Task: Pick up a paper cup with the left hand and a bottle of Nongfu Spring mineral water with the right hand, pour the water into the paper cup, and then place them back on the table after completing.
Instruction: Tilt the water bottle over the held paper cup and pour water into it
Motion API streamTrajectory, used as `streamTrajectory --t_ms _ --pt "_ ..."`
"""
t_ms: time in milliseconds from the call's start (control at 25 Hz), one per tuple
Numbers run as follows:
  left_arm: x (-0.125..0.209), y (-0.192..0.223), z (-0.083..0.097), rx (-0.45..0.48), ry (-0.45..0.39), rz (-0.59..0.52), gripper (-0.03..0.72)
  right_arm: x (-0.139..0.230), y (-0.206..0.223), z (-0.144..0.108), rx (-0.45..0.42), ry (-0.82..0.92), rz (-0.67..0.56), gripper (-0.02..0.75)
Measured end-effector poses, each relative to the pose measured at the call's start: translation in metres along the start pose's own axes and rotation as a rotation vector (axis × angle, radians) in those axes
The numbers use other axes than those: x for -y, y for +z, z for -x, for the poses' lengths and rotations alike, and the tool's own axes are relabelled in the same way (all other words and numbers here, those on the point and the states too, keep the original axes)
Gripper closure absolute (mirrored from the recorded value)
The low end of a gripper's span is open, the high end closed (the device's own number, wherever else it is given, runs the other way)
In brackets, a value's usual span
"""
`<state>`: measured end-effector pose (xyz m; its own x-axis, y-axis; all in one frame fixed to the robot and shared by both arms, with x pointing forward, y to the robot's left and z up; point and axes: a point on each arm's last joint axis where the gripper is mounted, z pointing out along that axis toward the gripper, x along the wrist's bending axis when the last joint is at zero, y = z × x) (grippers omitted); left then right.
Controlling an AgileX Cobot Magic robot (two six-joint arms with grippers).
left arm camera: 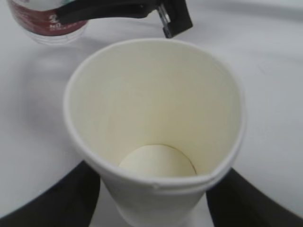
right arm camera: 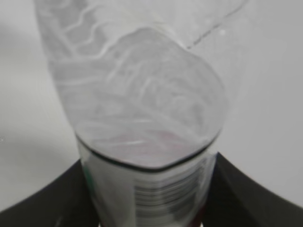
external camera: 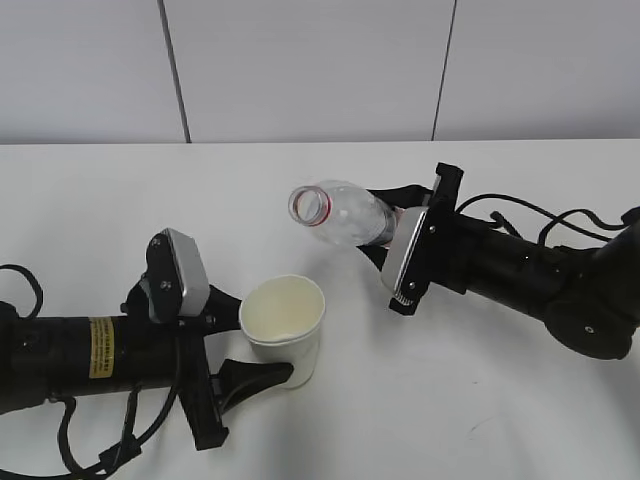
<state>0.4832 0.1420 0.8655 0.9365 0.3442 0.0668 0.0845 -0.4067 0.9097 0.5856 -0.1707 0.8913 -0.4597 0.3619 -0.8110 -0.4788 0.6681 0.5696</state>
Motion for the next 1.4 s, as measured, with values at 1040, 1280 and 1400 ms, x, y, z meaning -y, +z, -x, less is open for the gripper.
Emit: streamTrajectory --t_ms 1040,1280,1400 --pt "0.0004 0.0000 0.0042 0.046 0.030 -0.004 0.255 0.0030 0.0002 0.0033 0.026 -0.435 -0.040 0.349" --pt "0.0004 0.0000 0.0042 0.046 0.030 -0.004 0.255 0.0030 0.0002 0.0033 0.025 -0.487 -0.041 0.349" --pt "0.0004 0.0000 0.0042 0.046 0.030 -0.004 0.255 0.0030 0.0002 0.0033 0.025 -0.505 -0.041 0.350"
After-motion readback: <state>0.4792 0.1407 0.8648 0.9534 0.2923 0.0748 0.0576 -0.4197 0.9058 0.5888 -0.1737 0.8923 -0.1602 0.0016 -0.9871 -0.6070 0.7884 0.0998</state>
